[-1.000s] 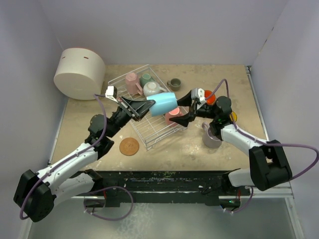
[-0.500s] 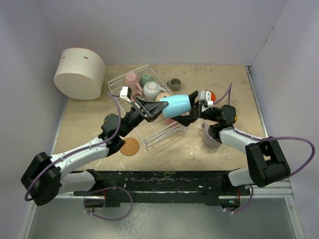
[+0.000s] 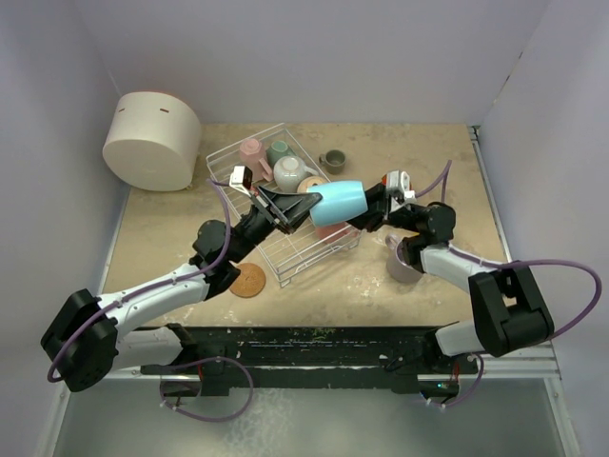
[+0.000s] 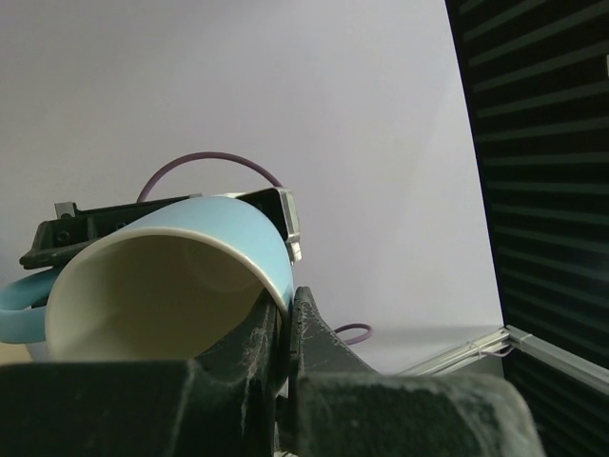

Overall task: Load the cups into the dish rack
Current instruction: Turn the cup upside down in the dish rack.

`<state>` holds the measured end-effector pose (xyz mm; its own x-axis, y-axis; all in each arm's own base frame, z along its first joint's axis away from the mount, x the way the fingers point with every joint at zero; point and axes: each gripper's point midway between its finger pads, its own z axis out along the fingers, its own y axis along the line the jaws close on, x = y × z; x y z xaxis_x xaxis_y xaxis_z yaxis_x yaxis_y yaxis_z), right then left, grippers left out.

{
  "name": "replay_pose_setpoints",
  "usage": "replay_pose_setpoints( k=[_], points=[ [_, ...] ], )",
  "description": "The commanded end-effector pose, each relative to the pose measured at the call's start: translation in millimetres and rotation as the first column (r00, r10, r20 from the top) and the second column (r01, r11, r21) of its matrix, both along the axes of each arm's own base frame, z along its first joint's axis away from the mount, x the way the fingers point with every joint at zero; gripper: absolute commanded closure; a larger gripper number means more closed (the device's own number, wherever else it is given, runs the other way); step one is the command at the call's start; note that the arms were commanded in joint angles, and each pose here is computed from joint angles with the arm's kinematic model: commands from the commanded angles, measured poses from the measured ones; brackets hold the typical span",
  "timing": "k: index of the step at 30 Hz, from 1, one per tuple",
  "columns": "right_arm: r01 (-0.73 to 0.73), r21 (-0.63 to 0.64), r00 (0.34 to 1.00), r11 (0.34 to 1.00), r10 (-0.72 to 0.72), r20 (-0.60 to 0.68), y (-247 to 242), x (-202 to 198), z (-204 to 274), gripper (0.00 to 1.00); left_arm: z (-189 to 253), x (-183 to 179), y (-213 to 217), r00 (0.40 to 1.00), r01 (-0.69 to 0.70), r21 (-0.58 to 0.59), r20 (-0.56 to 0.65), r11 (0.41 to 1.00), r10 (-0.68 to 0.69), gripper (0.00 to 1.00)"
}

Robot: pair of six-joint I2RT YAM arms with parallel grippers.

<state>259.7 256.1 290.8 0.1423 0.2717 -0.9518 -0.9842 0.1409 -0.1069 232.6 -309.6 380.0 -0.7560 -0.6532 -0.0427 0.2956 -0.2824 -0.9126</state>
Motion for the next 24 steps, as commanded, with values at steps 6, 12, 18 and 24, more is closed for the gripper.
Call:
replay_pose_setpoints(
  k=[6,12,18,24],
  points=[
    [-0.07,0.009,0.989,0.997,0.069,0.128,1.8,-21.2,18.1,1.0,57.9,-10.1,27.1,0.99,-0.046,-0.186,0.121,0.981,0.069,1.0],
    [-0.07,-0.001,0.99,0.998,0.069,0.125,1.5,-21.4,17.2,1.0,45.0,-7.0,33.4,0.989,-0.09,-0.173,0.098,0.981,0.108,0.85],
    [-0.076,-0.011,0.992,0.997,0.077,0.095,2.2,-20.6,16.2,1.0,33.0,-4.4,39.6,0.984,-0.143,-0.132,0.083,0.981,0.155,0.62],
    [-0.081,-0.02,0.996,0.997,0.082,0.044,3.3,-16.8,15.7,1.0,18.3,-2.8,46.7,0.977,-0.193,-0.085,0.071,0.977,0.2,0.44]
  ],
)
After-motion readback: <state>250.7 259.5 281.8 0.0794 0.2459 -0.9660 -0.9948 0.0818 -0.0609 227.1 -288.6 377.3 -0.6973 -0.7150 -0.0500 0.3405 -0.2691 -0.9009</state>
